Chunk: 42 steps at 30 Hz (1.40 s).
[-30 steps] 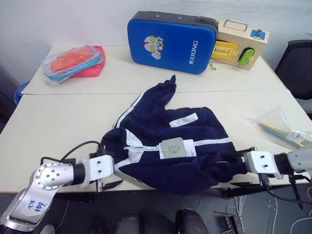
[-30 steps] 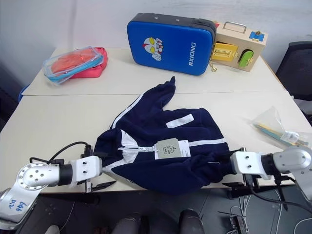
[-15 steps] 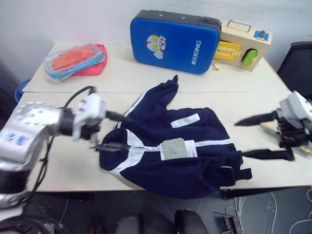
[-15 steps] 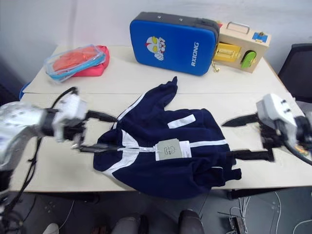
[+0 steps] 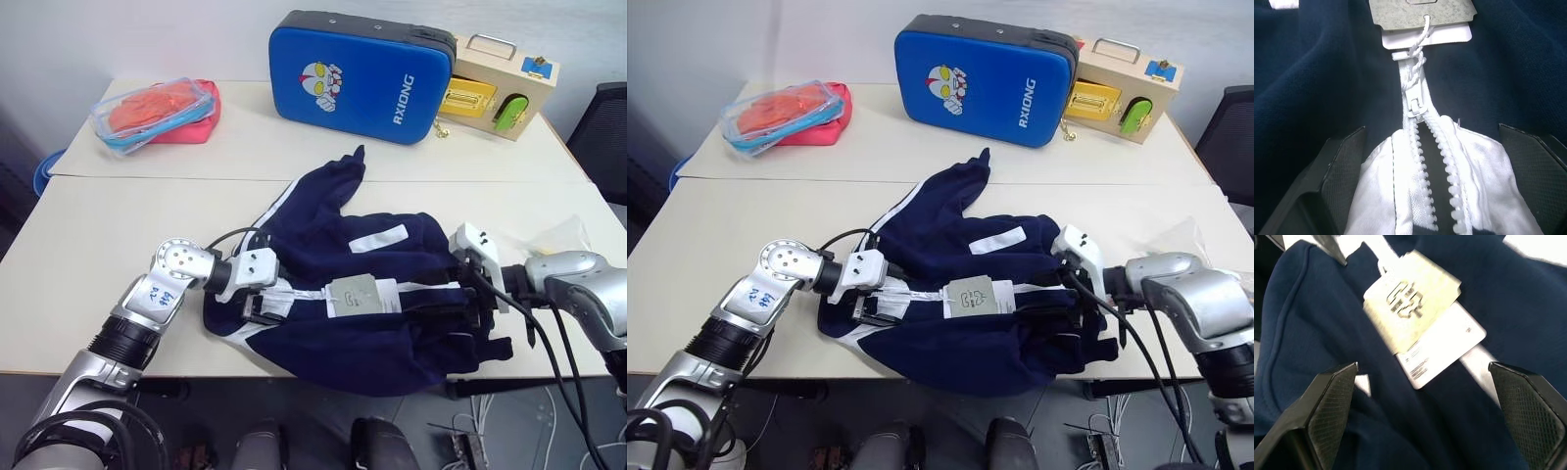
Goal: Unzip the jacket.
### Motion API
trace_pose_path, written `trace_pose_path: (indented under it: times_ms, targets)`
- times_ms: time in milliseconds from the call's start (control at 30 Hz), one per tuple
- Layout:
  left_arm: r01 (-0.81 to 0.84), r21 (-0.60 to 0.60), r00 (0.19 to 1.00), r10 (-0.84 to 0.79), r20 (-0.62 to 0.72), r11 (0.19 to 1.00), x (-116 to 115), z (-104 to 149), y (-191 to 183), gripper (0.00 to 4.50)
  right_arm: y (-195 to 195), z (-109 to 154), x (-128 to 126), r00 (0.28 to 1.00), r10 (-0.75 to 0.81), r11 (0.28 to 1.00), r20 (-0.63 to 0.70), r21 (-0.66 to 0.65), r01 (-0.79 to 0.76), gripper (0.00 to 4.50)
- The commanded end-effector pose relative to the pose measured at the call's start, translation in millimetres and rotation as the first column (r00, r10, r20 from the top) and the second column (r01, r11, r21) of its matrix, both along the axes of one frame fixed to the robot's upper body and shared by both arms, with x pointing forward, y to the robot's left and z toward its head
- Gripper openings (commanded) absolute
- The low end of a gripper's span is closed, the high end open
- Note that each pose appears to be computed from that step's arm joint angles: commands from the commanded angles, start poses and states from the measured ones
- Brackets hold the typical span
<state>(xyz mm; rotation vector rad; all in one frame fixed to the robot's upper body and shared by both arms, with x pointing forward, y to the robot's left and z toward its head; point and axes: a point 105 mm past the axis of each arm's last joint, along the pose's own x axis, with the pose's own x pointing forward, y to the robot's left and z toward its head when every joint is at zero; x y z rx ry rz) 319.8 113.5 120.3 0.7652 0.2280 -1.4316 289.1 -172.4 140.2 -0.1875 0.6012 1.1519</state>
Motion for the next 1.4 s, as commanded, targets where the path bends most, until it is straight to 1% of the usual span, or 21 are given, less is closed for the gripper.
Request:
trace_pose_path:
  times_ms: [33,167,267,400,533,667,800,933,1000,1067,1267,1300,1400]
  targets:
    - [-0.038,0.010,0.999,0.038,0.024,0.999,3,-2,6,4.50,5,-15,0,1.000,0.013,0.999,-0.021,-0.044,-0.014,4.48]
    - [-0.035,-0.007,0.999,0.035,0.025,0.999,-1,1,3,4.50,10,-23,1,0.999,0.020,0.999,-0.045,-0.042,-0.022,4.48]
    - [-0.035,-0.008,0.999,0.036,0.026,0.999,-2,0,2,4.50,25,-19,0,0.997,0.057,0.998,-0.056,0.014,-0.056,4.48]
    - [-0.033,-0.001,0.999,0.033,0.033,0.999,-4,-3,1,4.50,52,-7,2,0.993,0.088,0.990,-0.078,0.119,-0.078,4.48]
    - [-0.035,0.001,0.999,0.035,0.035,0.999,-3,-6,0,4.50,66,-6,1,0.989,0.108,0.984,-0.106,0.152,-0.091,4.48]
    - [-0.044,-0.009,0.999,0.045,0.031,0.999,-2,-7,-1,4.50,72,-8,3,0.986,0.092,0.982,-0.141,0.175,-0.066,4.48]
    - [-0.051,-0.004,0.998,0.051,0.031,0.999,-2,-11,0,4.50,76,-4,9,0.978,0.053,0.972,-0.200,0.236,-0.005,4.48]
    - [-0.054,-0.004,0.998,0.054,0.037,0.999,-1,-14,0,4.50,82,-3,17,0.969,0.019,0.963,-0.245,0.264,0.048,4.48]
    - [-0.053,-0.010,0.998,0.054,0.039,0.999,-2,-14,-2,4.50,84,-6,19,0.968,0.007,0.966,-0.251,0.253,0.059,4.10]
    - [-0.053,-0.011,0.998,0.053,0.041,0.999,-1,-14,-1,4.50,86,-10,16,0.970,0.018,0.972,-0.244,0.230,0.040,3.59]
    - [-0.056,-0.004,0.997,0.056,0.047,0.998,-1,-15,0,4.50,90,-14,12,0.969,0.037,0.976,-0.243,0.217,0.017,1.54]
    - [-0.056,-0.004,0.997,0.056,0.048,0.998,-1,-15,0,4.50,91,-14,12,0.969,0.038,0.976,-0.244,0.218,0.017,1.13]
    - [-0.057,-0.006,0.997,0.057,0.047,0.998,-1,-16,0,4.50,91,-15,10,0.970,0.046,0.977,-0.241,0.214,0.007,0.24]
